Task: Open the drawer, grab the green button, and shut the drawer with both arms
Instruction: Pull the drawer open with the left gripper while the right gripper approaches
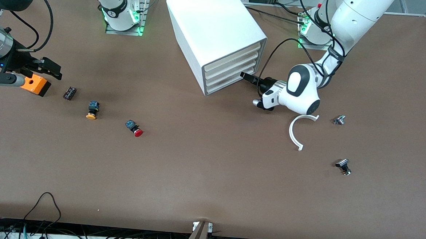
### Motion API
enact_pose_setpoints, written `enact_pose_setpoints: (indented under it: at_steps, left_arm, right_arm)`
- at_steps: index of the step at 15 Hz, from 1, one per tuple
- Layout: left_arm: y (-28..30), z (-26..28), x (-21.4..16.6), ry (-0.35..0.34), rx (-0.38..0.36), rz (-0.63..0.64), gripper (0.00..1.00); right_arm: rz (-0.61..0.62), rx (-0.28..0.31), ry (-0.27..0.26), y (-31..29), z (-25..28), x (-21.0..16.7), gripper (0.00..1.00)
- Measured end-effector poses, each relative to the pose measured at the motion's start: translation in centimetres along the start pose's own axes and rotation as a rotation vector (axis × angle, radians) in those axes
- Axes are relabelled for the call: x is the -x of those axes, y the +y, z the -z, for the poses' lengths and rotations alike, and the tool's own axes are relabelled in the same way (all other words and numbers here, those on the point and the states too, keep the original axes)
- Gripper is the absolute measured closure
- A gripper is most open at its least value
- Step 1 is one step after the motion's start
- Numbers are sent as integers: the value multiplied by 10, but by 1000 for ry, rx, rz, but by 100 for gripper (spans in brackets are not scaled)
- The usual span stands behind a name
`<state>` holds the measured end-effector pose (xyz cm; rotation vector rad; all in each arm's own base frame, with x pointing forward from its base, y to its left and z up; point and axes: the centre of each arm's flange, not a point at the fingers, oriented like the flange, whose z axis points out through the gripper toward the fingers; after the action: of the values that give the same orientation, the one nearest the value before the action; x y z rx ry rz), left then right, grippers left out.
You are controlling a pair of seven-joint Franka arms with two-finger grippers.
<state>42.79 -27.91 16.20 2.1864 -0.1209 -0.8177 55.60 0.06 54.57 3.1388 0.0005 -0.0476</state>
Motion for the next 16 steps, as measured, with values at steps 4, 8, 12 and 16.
enact_pose_setpoints:
  at_steps: [4,8,12,16]
  left_arm:
    - [5,-19,7,-27,4,-5,8]
    - [10,-25,8,-25,14,-4,11]
    - [2,-32,8,17,-16,-16,22]
    - [5,-28,7,35,3,-42,56]
  right_arm:
    - [2,-34,24,-7,2,-2,0]
    - [58,-44,40,-42,1,-5,0]
    - [112,-44,76,-75,-7,-13,0]
    - [171,-41,78,-112,-17,-23,0]
